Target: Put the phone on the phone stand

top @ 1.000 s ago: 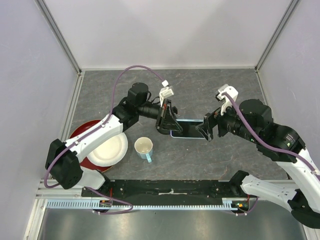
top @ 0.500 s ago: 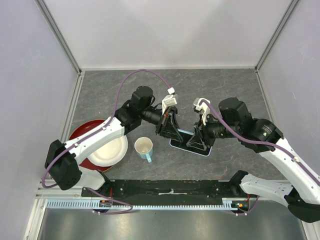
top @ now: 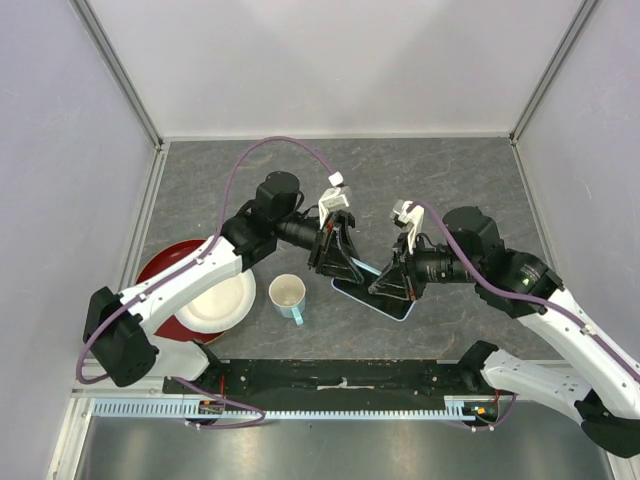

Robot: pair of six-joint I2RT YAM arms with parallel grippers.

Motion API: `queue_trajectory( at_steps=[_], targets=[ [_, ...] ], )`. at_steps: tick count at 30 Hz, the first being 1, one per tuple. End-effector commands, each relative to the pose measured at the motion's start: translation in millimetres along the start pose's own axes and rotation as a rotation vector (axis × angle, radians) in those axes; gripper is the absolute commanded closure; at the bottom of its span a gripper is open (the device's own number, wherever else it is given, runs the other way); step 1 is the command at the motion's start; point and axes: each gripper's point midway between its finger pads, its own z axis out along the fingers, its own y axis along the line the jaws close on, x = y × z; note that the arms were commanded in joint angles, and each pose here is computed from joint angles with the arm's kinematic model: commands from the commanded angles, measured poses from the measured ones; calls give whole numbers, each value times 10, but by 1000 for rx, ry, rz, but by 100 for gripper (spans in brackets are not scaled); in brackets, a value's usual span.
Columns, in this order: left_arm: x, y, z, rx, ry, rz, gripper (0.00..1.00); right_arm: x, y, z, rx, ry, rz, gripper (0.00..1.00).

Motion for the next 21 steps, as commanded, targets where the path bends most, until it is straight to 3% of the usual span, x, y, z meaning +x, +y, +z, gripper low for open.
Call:
queue_trajectory(
  at_steps=[1, 3, 6, 11, 14, 15, 16, 21],
  targets=[
    [-628, 153, -183, -246, -174, 161, 51, -312, -316, 66, 187, -205, 88, 100],
    [-698, 335, -318, -377, -230, 135, 25, -475, -481, -28, 292, -323, 127, 100],
    [-781, 571, -544, -478, -295, 55, 16, -629, -710, -201, 421, -507, 211, 100],
    [-794, 831, -779, -471, -360, -86, 15, -832, -947, -503, 521, -810, 389, 100],
    [-794, 771, -715, -353, -360, -122, 20, -982, -878, -631, 444, -967, 415, 100],
    [-721, 726, -666, -300, -347, -174, 20, -1024, -827, -701, 415, -1013, 415, 100],
    [-799, 663, -648, -261, -368, -118, 20, -1092, -802, -745, 377, -1080, 414, 100],
    [-738, 544, -567, -152, -364, -151, 16, -1256, -585, -912, 213, -1239, 383, 100]
  ],
)
